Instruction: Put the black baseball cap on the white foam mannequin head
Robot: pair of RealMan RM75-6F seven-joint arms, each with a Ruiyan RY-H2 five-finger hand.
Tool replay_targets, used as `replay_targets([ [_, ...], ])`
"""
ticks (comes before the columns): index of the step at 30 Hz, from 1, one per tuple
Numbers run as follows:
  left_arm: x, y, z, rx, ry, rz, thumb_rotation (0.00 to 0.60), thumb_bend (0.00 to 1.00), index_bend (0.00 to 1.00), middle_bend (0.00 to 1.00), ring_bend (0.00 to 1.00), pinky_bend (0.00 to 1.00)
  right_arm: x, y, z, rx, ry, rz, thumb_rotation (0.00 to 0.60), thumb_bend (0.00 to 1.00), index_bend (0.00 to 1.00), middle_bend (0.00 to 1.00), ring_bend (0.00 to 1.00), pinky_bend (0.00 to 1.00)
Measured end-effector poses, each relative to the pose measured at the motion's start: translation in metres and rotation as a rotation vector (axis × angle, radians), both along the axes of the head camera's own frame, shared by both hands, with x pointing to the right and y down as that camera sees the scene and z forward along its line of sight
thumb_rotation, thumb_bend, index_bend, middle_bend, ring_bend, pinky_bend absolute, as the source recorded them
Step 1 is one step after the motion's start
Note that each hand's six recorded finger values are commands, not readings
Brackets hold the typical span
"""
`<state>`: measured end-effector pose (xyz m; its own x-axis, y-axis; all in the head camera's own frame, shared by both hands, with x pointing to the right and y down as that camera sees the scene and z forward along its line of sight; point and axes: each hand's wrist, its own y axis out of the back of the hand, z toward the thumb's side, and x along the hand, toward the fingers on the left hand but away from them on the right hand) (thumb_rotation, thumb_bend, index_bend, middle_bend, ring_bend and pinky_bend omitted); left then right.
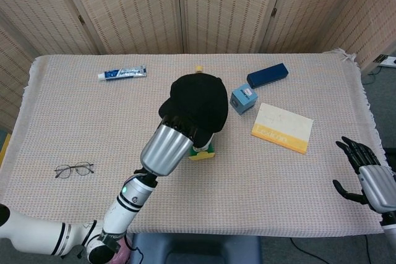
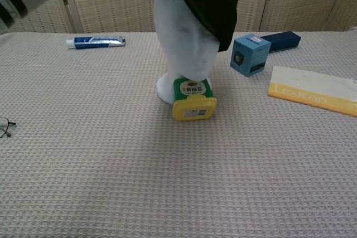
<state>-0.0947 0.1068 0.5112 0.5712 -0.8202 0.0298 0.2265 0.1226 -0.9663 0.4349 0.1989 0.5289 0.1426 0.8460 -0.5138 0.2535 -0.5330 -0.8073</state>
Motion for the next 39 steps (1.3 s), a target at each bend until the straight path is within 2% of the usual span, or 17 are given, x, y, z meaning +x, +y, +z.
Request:
replay_targets([
  [7, -0.004, 0.003, 0.009, -0.034, -0.005, -0.01, 0.6, 0.46, 0.52, 0.72, 0.56, 0.76, 0.001, -0.001, 0.001, -0.001, 0.001, 0.003, 0.6, 0.29, 0.0, 0.0, 0.0, 0.0],
  [13, -0.006, 0.006, 0.01, -0.033, -0.035, -0.014, 0.6, 0.33, 0.41, 0.68, 0.53, 0.76, 0.0, 0.0, 0.0, 0.0, 0.001, 0.003, 0.6, 0.29, 0.0, 0.0, 0.0, 0.0],
  [17, -0.01, 0.01, 0.012, -0.053, -0.047, -0.03, 0.6, 0.28, 0.35, 0.65, 0.5, 0.75, 0.0, 0.0, 0.0, 0.0, 0.002, 0.003, 0.6, 0.3, 0.0, 0.0, 0.0, 0.0],
  [34, -0.026, 0.031, 0.033, -0.152, -0.067, -0.042, 0.6, 0.26, 0.32, 0.64, 0.48, 0.74, 0.0, 0.001, 0.0, 0.002, 0.003, 0.003, 0.6, 0.3, 0.0, 0.0, 0.0, 0.0],
  [39, -0.029, 0.037, 0.036, -0.172, -0.082, -0.047, 0.6, 0.24, 0.3, 0.6, 0.45, 0.74, -0.001, 0.001, 0.0, 0.001, 0.002, 0.0, 0.6, 0.31, 0.0, 0.0, 0.0, 0.0],
])
